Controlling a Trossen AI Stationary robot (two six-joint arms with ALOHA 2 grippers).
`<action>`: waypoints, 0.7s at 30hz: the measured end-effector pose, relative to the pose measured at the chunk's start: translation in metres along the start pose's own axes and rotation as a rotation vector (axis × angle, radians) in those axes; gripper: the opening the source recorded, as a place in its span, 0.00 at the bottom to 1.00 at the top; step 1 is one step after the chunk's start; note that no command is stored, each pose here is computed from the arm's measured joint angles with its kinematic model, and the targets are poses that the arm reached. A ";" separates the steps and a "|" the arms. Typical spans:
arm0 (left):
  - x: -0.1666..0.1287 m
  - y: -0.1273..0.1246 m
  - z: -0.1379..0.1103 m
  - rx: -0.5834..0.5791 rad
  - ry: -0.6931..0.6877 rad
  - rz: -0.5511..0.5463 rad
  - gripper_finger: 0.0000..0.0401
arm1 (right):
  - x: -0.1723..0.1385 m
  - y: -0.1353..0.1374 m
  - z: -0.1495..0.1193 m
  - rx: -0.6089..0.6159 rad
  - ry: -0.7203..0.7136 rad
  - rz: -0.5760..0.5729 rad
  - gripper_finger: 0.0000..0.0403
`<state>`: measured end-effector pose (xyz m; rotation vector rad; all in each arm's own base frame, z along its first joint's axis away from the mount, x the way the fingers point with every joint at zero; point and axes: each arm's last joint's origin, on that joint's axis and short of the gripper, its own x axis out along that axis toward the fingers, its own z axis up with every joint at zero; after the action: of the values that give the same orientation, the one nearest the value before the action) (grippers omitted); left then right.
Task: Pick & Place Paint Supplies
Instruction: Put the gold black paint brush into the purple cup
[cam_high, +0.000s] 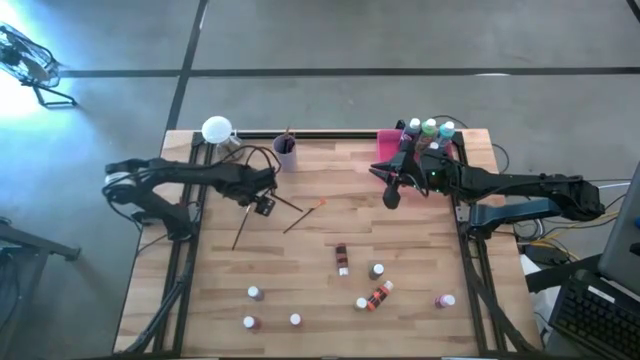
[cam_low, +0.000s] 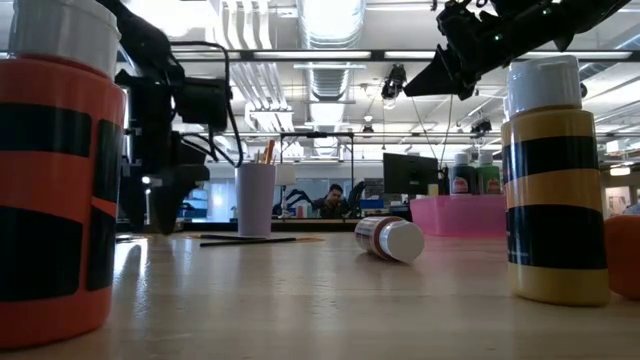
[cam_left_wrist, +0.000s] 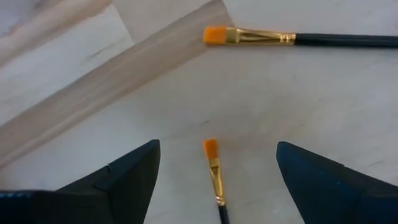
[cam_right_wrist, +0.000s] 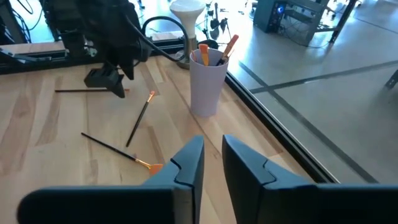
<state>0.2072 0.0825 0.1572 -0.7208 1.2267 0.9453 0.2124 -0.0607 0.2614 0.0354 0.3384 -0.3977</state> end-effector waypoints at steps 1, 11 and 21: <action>0.001 0.000 0.000 0.000 0.005 -0.001 0.80 | 0.000 0.000 0.000 0.000 0.000 0.000 0.12; 0.010 -0.002 0.002 0.014 0.033 0.006 0.68 | 0.000 0.000 0.000 0.000 0.000 0.000 0.08; 0.010 -0.003 0.002 0.010 0.035 -0.011 0.54 | 0.000 0.000 0.000 -0.001 0.000 -0.001 0.15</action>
<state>0.2121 0.0852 0.1474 -0.7383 1.2560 0.9198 0.2124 -0.0607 0.2614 0.0345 0.3387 -0.3984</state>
